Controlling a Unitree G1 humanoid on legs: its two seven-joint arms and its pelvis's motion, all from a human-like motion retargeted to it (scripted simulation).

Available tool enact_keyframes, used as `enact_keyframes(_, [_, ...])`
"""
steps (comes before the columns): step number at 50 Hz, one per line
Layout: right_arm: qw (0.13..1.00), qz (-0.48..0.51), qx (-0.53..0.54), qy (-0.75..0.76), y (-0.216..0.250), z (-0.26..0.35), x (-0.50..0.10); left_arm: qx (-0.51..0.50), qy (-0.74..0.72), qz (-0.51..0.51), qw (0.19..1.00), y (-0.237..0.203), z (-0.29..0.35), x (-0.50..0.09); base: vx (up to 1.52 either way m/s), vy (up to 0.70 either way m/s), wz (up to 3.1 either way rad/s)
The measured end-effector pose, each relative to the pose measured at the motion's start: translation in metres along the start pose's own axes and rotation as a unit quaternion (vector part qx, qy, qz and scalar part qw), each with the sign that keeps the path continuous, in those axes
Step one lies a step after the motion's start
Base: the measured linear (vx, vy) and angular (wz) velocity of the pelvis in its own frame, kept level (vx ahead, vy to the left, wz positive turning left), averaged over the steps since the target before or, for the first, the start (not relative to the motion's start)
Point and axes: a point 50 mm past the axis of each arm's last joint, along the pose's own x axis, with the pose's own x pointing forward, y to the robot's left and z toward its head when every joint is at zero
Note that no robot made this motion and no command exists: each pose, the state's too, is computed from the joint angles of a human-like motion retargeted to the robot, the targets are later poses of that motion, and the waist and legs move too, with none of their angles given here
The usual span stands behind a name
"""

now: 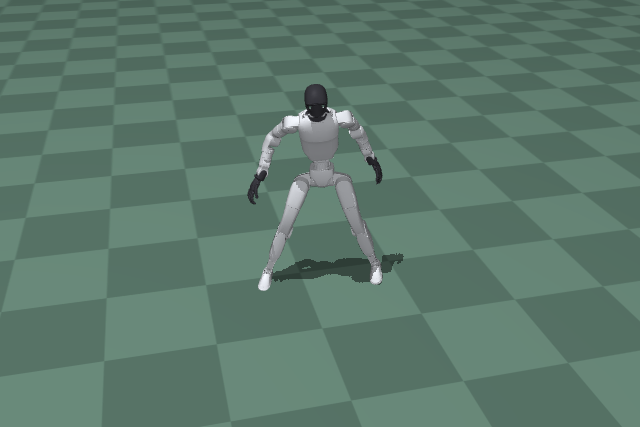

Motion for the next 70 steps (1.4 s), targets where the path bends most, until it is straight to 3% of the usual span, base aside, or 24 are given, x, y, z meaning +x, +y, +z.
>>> enact_keyframes(7, [0.988, 0.071, 0.012, 0.134, 0.057, -0.058, -0.032, 0.033, -0.142, 0.145, 0.979, 0.088, 0.105, 0.01, -0.15, 0.46, 0.23])
enact_keyframes(14, [0.984, 0.169, -0.025, 0.053, 0.093, -0.028, -0.038, -0.055, -0.276, 0.219, 0.934, 0.128, 0.184, -0.017, -0.11, 0.3, 0.35])
enact_keyframes(20, [0.99, 0.142, -0.007, -0.015, 0.085, 0.01, -0.022, -0.097, -0.302, 0.177, 0.932, 0.112, 0.191, -0.02, -0.05, 0.2, 0.02])
enact_keyframes(24, [0.993, 0.105, 0.042, -0.036, 0.076, 0.027, -0.015, -0.074, -0.28, 0.134, 0.948, 0.083, 0.181, -0.011, -0.04, 0.15, 0.08])
enact_keyframes(30, [0.99, 0.056, 0.119, -0.05, 0.054, 0.037, -0.007, 0.049, -0.273, 0.056, 0.959, 0.019, 0.172, -0.006, -0.06, 0.17, 0.29])
enact_keyframes(35, [0.996, 0.026, 0.063, -0.06, 0.026, 0.038, 0.004, 0.18, -0.273, -0.02, 0.945, -0.032, 0.14, -0.012, -0.03, 0.18, -0.16])
enact_keyframes(40, [0.998, -0.017, 0.017, -0.064, 0.0, 0.037, 0.009, 0.227, -0.225, -0.083, 0.944, -0.054, 0.097, -0.014, 0.02, 0.19, -0.1])
enact_keyframes(47, [0.997, -0.052, -0.005, -0.051, -0.034, 0.025, 0.008, 0.159, -0.144, -0.119, 0.969, -0.053, 0.057, -0.012, 0.05, 0.22, -0.12])
enact_keyframes(57, [0.993, -0.114, 0.001, -0.01, -0.068, 0.009, 0.008, 0.057, -0.092, -0.09, 0.99, -0.037, 0.042, -0.006, 0.02, 0.34, -0.05])
enact_keyframes(64, [0.992, -0.109, 0.064, 0.02, -0.055, -0.012, -0.001, 0.072, -0.104, -0.053, 0.991, -0.006, 0.047, 0.001, -0.02, 0.5, 0.13])
enact_keyframes(70, [0.99, -0.08, 0.103, 0.057, -0.019, -0.022, -0.004, 0.09, -0.156, 0.014, 0.984, 0.025, 0.09, 0.008, -0.11, 0.61, 0.12])
